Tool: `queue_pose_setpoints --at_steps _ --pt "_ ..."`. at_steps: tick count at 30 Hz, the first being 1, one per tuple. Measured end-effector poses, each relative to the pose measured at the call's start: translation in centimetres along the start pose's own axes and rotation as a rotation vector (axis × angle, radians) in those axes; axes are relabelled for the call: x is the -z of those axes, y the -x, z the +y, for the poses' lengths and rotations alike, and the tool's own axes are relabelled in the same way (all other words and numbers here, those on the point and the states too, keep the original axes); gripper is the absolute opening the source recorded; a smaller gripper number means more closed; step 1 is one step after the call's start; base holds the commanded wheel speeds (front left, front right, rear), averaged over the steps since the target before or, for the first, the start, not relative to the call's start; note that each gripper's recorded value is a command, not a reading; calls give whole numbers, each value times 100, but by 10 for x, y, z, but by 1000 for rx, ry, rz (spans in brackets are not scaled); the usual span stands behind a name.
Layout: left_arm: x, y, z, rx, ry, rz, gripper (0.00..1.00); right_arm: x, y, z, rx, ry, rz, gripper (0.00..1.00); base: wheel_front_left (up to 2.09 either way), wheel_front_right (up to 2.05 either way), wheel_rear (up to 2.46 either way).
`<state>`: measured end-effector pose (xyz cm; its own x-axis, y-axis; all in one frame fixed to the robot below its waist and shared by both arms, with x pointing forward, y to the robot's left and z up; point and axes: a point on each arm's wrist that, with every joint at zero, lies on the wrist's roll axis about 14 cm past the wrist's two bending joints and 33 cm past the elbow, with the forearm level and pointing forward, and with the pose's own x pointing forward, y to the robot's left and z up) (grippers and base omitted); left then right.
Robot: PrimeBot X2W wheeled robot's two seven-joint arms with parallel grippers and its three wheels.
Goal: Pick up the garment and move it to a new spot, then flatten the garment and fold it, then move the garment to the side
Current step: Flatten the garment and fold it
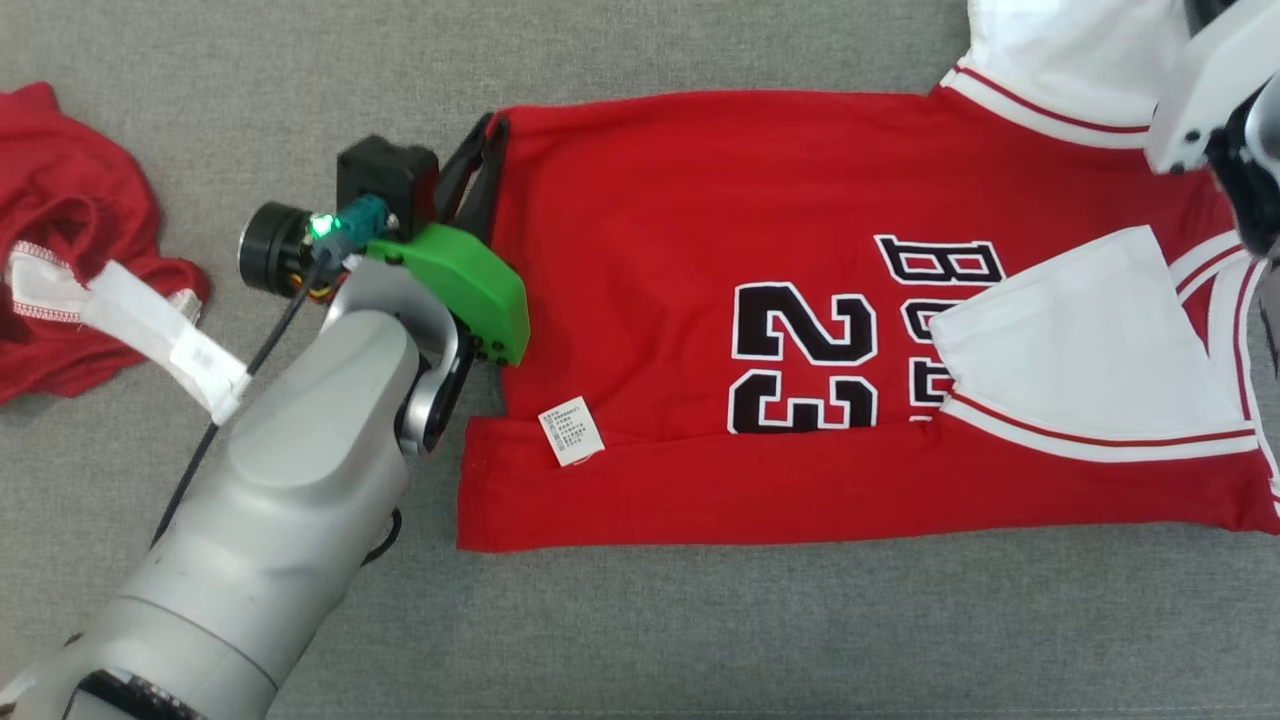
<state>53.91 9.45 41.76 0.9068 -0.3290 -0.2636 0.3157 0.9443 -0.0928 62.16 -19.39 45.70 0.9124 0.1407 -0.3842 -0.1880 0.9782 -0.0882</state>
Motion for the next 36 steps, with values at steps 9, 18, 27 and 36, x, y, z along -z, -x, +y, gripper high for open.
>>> queue_pose_setpoints --at_steps 9,18,27,36 --pt "-2 43 -14 60 -93 -50 0 13 61 -6 -11 -2 -49 0 0 0 0" --pt "-3 65 -24 64 -106 -92 0 42 117 -14 12 -29 -6 0 0 0 0" --pt "9 75 -25 47 -79 -85 0 72 155 -3 12 -78 61 0 0 0 0" --pt "20 86 -19 9 -28 -67 0 95 182 8 14 -122 124 0 0 0 0"
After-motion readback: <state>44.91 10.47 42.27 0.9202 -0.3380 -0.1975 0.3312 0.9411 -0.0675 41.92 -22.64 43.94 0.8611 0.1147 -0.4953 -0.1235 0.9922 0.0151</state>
